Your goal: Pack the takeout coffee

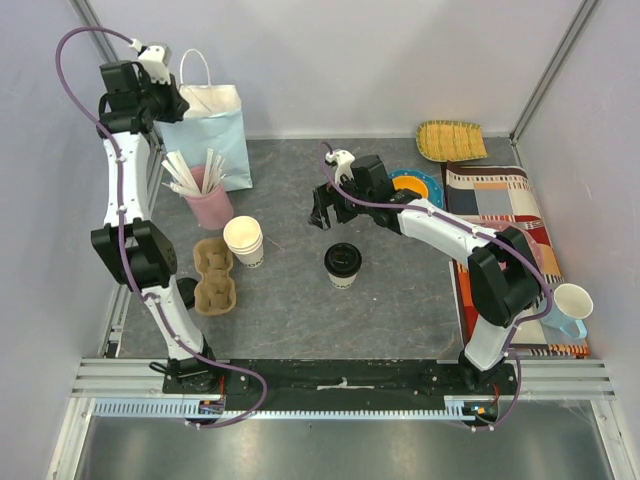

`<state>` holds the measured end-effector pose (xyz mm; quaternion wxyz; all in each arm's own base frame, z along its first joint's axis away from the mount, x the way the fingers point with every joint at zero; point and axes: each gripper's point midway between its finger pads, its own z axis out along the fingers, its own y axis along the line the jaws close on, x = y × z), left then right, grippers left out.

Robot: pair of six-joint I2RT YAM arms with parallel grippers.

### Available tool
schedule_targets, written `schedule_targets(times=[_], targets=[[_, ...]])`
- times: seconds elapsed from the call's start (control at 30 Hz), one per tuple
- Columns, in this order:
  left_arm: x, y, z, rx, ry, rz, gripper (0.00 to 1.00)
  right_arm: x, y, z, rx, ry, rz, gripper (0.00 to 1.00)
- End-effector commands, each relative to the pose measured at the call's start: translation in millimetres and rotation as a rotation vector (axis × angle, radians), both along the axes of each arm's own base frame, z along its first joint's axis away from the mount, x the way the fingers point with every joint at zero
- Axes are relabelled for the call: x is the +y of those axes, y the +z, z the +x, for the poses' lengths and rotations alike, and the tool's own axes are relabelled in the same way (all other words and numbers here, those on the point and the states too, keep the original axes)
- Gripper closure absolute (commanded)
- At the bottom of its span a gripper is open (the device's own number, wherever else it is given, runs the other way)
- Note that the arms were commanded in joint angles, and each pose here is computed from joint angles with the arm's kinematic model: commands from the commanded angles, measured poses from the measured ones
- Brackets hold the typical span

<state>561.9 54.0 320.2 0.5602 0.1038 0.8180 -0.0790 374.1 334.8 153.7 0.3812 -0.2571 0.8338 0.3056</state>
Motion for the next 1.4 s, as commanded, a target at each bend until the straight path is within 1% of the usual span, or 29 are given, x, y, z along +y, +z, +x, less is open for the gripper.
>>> schedule_targets(times=[0.0,0.17,0.2,0.4,0.43,0.63,0.73,0.77,0.83,0.87,0.97,1.0,1.07,1.13,1.17,1.2,1.23,1.37], targets=[[-43.7,67.4,15.2,-0.175,-0.063,-0.074,0.98,-7.1,32.5,18.1,-0.075,-0.07,0.028,0.02],[-89.2,75.9,13.7,-0.199,-0.148,-0.062,0.98,-33.1,36.6,30.3,-0.082,-0.188,0.016,0.02],[-102.1,76.0,12.1,-0.191,-0.163,-0.083,0.98,-38.0,41.9,31.6,-0.086,-0.207,0.025,0.02],[-129.5,81.4,8.5,-0.168,-0.171,-0.189,0.98,-66.2,56.7,39.4,-0.119,-0.29,0.029,0.02],[-147.7,82.9,5.7,-0.168,-0.2,-0.196,0.98,-70.8,58.4,40.4,-0.127,-0.304,0.024,0.02],[-184.9,98.7,0.3,-0.185,-0.23,-0.244,0.98,-98.7,75.7,48.7,-0.163,-0.388,0.03,0.02],[-200.3,93.6,-10.2,-0.116,-0.202,-0.311,0.98,-115.8,88.5,54.0,-0.182,-0.448,0.046,0.02],[-205.2,81.9,-12.2,-0.076,-0.187,-0.327,0.98,-124.3,95.3,55.9,-0.186,-0.477,0.061,0.02],[-220.1,77.5,-20.8,-0.053,-0.186,-0.33,0.98,-129.3,103.9,59.8,-0.198,-0.5,0.077,0.02],[-225.1,67.0,-22.8,-0.022,-0.182,-0.329,0.98,-130.7,107.1,61.7,-0.194,-0.512,0.091,0.02],[-243.9,58.9,-31.4,0.006,-0.222,-0.332,0.98,-131.6,128.1,69.2,-0.207,-0.518,0.145,0.02],[-253.3,60.0,-37.0,0.01,-0.271,-0.342,0.98,-128.0,142.2,70.5,-0.219,-0.5,0.178,0.02],[-259.8,57.5,-41.3,0.011,-0.315,-0.341,0.98,-134.8,155.8,74.6,-0.238,-0.5,0.202,0.02],[-269.1,57.2,-48.5,0.015,-0.378,-0.345,0.98,-132.0,169.5,75.3,-0.246,-0.446,0.245,0.02],[-271.3,52.2,-50.8,0.027,-0.395,-0.346,0.98,-132.8,160.9,82.9,-0.213,-0.438,0.251,0.02],[-273.3,51.8,-52.0,0.027,-0.41,-0.349,0.98,-130.3,163.5,86.3,-0.173,-0.44,0.292,0.02],[-274.9,49.4,-53.2,0.036,-0.416,-0.353,0.98,-120.6,147.5,90.0,-0.114,-0.399,0.304,0.05],[-277.0,46.6,-53.9,0.039,-0.422,-0.345,0.98,-99.4,145.7,99.6,-0.048,-0.352,0.405,0.09]])
